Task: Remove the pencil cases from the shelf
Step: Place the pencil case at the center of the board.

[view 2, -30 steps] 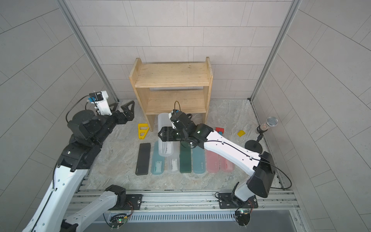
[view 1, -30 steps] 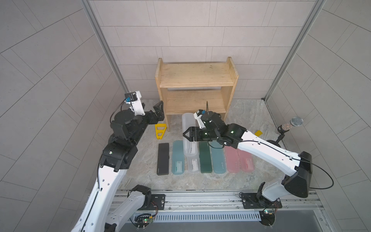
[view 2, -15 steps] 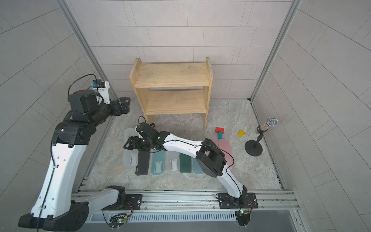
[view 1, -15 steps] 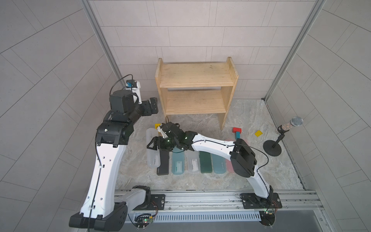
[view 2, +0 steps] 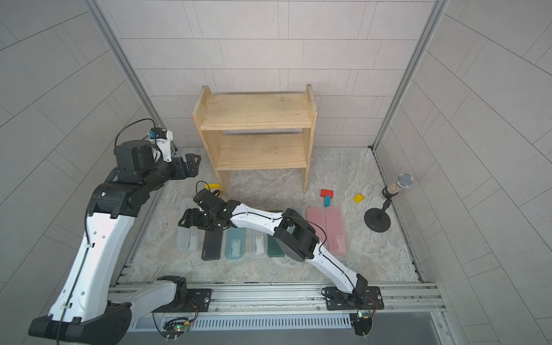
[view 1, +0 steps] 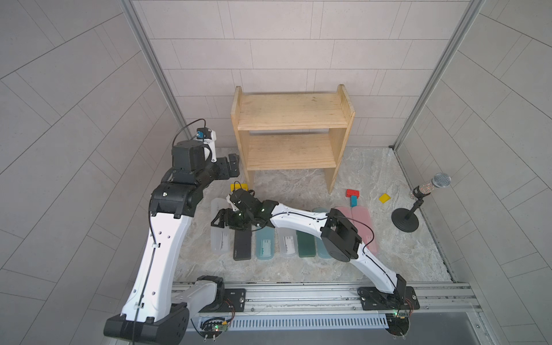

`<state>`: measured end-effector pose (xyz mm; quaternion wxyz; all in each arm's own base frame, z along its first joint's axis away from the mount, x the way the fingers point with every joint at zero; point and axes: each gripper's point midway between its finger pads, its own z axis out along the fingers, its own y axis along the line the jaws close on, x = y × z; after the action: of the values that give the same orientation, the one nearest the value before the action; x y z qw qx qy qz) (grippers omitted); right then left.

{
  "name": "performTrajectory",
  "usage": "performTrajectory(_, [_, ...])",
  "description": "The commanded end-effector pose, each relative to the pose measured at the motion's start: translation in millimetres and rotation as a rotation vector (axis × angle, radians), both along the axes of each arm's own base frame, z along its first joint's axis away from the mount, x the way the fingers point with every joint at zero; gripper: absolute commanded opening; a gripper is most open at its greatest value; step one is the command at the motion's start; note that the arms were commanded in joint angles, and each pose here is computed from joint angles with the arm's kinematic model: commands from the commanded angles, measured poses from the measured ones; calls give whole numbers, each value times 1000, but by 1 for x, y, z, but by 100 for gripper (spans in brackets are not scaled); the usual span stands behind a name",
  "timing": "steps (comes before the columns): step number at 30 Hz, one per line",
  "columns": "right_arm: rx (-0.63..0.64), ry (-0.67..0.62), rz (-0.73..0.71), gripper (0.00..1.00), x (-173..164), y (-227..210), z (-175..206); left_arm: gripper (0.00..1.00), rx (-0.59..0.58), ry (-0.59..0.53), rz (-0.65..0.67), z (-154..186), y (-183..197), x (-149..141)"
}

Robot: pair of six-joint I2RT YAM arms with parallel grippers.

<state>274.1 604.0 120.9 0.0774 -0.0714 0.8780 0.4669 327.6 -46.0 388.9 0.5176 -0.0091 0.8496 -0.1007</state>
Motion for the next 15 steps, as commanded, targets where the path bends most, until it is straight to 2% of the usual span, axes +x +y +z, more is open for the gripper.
performTrajectory(1, [-26, -13, -16, 74, 2, -1, -2, 100, -14, -20, -3, 2, -1, -4])
performTrajectory(15, [-39, -40, -31, 100, 11, -8, 1, 100, -9, -17, -7, 0, -1, -6])
